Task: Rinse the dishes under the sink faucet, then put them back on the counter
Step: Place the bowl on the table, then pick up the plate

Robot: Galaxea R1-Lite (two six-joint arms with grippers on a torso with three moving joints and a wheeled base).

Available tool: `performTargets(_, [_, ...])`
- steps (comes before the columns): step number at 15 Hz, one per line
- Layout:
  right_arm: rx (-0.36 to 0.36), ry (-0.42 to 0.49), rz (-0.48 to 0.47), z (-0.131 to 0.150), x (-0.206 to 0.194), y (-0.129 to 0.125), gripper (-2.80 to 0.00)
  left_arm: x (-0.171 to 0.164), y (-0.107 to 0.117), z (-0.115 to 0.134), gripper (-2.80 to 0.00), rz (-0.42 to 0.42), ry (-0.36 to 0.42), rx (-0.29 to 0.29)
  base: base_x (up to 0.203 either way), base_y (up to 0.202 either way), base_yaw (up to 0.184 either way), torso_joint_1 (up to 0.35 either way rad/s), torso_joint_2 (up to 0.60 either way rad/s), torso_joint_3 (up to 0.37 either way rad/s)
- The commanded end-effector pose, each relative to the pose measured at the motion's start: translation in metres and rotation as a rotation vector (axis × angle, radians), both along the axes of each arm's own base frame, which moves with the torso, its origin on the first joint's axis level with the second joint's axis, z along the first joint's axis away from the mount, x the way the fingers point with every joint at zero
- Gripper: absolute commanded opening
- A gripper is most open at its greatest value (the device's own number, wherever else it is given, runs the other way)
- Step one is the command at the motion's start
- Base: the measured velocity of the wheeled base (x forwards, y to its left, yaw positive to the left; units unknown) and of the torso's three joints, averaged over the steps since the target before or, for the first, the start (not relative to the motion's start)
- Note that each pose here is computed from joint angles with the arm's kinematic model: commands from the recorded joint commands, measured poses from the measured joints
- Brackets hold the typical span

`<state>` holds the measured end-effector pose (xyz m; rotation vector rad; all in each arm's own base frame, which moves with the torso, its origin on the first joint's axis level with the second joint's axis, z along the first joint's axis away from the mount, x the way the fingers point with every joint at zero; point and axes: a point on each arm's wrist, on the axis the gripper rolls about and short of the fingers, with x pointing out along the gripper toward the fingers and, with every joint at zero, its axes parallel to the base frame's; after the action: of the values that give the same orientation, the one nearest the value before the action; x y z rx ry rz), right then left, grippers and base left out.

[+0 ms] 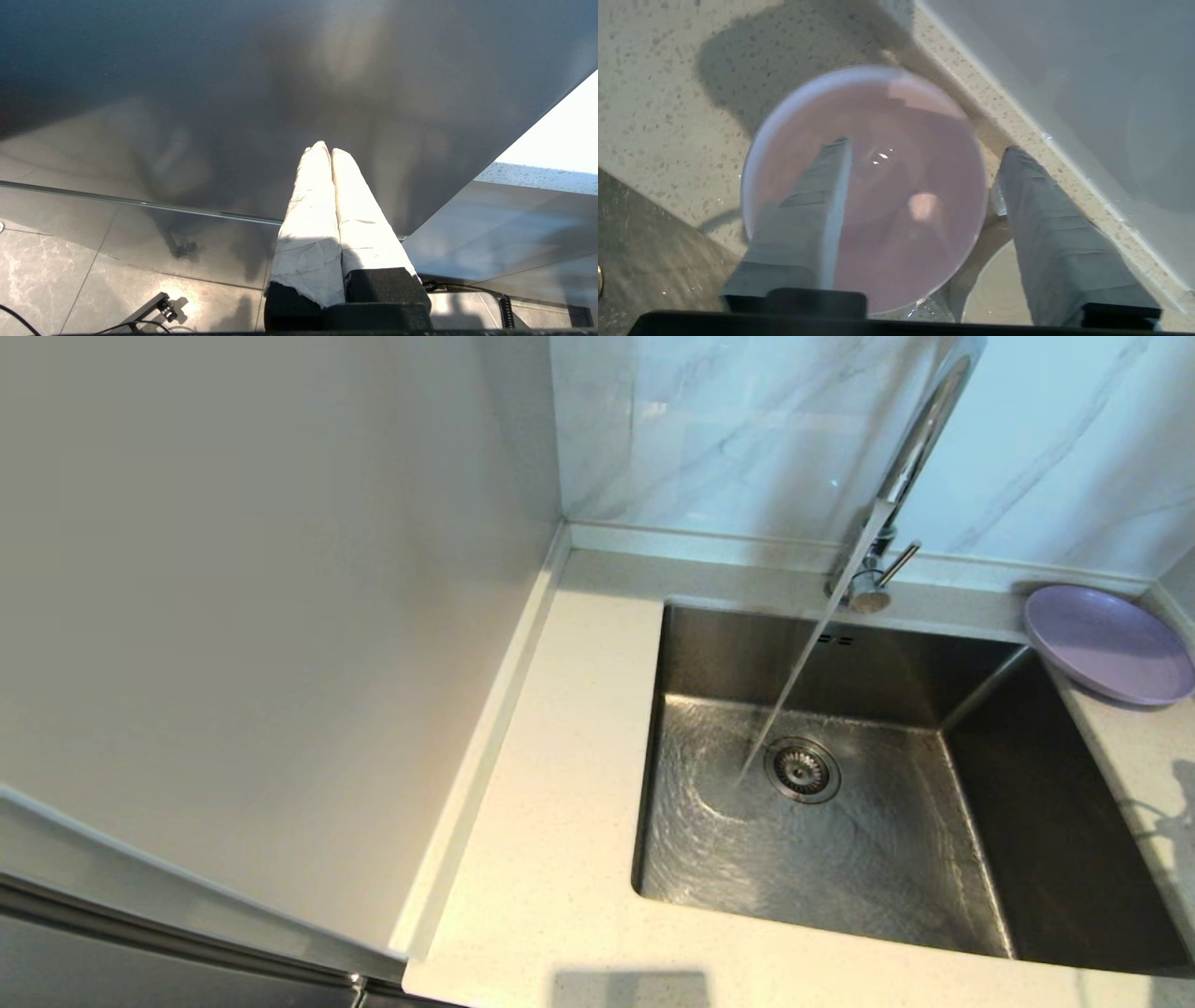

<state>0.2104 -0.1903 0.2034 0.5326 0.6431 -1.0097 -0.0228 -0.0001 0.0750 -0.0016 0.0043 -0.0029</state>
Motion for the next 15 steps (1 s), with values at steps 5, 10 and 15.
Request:
performTargets(5, [-0.059,-0.123,0.148,0.038,-0.013,0.022,0.00,0.000,0.000,0.000,-2.80,0.000,0.000,0.000,0.000,0.000,0.000,0.000,0.00,0.000])
performTargets(10, [-0.344,0.008,0.670,0.067,0.001,0.062,0.00,0.000,0.000,0.000,-2.80,0.000,0.000,0.000,0.000,0.000,0.000,0.000,0.00,0.000])
performTargets(15, [-0.648,0.208,1.103,0.071,0.045,0.050,0.00,0.000,0.000,0.000,-2.80,0.000,0.000,0.000,0.000,0.000,0.000,0.000,0.00,0.000])
